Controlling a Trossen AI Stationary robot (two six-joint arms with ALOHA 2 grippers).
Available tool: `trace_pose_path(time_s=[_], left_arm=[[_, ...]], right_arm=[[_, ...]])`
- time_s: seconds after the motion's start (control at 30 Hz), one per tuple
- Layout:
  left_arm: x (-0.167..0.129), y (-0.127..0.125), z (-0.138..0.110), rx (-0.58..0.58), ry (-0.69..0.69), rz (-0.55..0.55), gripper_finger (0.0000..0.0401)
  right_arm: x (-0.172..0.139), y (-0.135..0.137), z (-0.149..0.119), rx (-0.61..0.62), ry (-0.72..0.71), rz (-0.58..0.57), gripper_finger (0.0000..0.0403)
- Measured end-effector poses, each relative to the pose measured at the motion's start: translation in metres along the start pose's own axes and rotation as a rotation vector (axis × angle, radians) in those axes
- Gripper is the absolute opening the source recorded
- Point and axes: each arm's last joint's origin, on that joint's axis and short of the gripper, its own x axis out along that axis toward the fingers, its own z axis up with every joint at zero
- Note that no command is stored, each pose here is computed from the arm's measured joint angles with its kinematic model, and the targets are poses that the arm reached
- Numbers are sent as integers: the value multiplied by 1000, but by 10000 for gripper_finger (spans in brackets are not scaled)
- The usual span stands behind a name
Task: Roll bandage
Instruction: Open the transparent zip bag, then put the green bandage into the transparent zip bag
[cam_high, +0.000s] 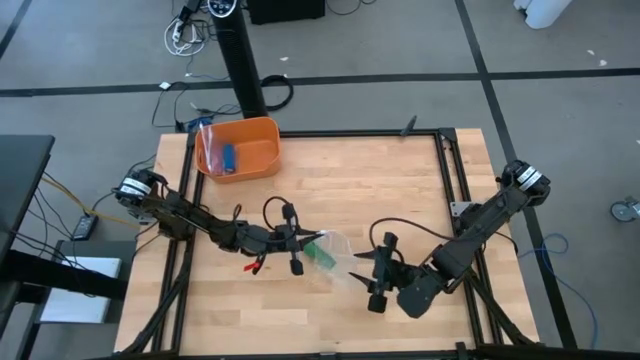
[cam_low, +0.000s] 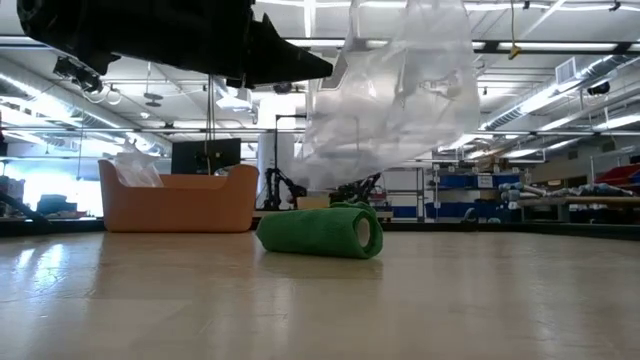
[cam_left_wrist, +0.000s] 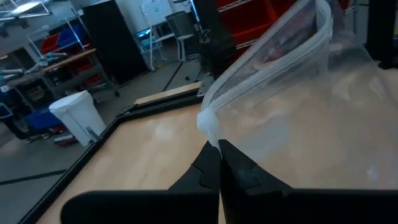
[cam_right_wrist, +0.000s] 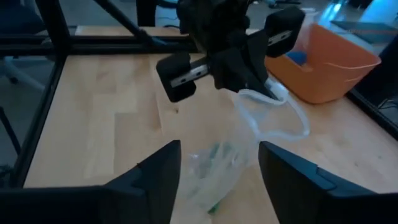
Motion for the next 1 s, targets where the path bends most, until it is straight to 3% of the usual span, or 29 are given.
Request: trace_pose_path(time_s=[0.33,0.53,0.8,1.0], left_arm=[[2,6,3,45,-24,60,0],[-2,12,14,107,-66,87,0],[-15,26,29,178,3,184,0],[-24,32,19,172,35,209,0]], right_arm=[[-17,-1,-2,37,-8,-11,246],[-8,13,-19,69,31,-17,247],[49,34,-65,159,86,-127,263],[99,35,-91,210,110,-181,303]])
